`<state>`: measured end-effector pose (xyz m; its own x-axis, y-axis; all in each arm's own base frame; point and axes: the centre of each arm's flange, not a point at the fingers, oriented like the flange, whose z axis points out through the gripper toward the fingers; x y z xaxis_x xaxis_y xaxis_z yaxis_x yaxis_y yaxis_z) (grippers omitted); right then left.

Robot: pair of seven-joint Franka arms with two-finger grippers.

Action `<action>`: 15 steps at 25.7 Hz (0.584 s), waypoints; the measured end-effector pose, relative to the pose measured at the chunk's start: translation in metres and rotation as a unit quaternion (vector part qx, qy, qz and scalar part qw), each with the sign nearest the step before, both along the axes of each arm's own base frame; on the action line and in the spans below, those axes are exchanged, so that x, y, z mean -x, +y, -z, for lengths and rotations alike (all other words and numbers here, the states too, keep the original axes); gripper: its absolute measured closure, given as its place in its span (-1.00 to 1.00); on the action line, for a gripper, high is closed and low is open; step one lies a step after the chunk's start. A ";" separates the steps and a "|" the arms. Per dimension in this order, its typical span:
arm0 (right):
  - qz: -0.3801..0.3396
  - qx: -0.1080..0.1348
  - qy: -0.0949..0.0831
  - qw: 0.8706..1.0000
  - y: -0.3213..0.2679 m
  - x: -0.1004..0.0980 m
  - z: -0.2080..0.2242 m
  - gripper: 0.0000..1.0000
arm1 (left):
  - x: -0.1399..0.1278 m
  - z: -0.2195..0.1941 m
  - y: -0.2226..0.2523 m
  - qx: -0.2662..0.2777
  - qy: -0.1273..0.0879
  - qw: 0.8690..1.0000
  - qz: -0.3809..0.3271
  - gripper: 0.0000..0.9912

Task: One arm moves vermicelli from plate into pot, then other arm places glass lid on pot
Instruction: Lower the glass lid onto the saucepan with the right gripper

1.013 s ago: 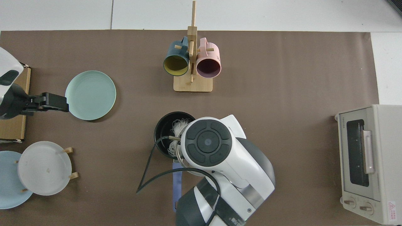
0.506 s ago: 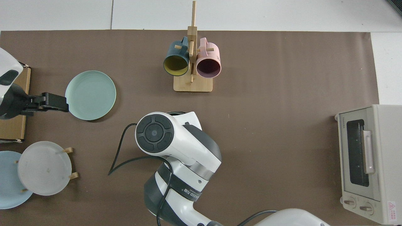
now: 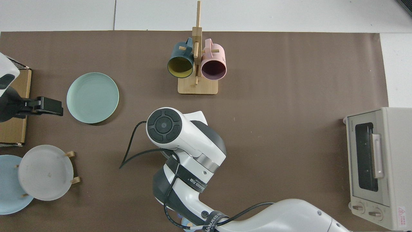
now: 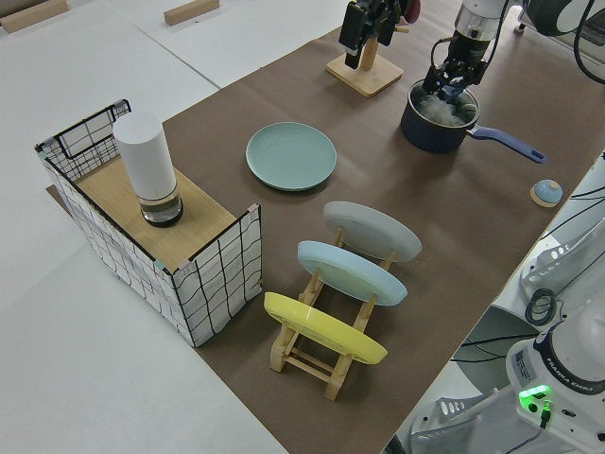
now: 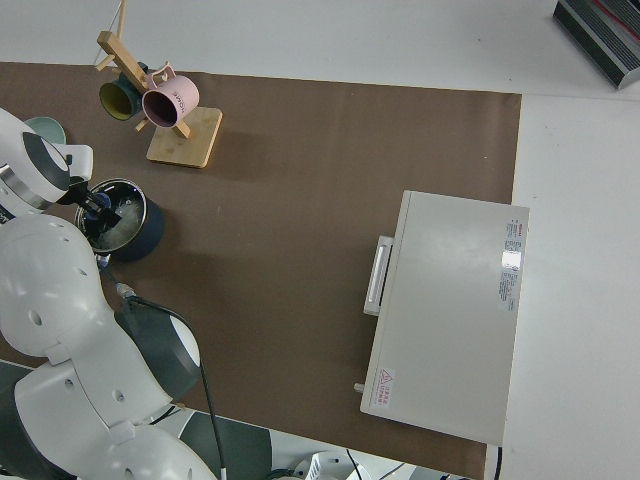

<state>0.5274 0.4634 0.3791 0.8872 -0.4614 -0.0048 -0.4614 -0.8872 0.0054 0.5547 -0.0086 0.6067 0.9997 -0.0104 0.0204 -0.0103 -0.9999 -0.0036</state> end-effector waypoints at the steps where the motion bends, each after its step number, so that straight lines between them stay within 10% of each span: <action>1: 0.001 -0.001 0.001 1.000 0.000 0.000 0.000 0.12 | 0.000 0.000 0.001 -0.001 0.000 1.000 0.001 -1.00; 15: 0.017 -0.014 0.014 1.000 -0.003 -0.004 0.000 0.12 | 0.000 0.000 0.002 -0.002 0.000 1.000 -0.014 -1.00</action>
<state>0.5315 0.4599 0.3790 0.8699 -0.4913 -0.0429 -0.4920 -0.8706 -0.0060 0.5546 -0.0066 0.6066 0.9996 0.0185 0.0197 0.0186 -0.9998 -0.0082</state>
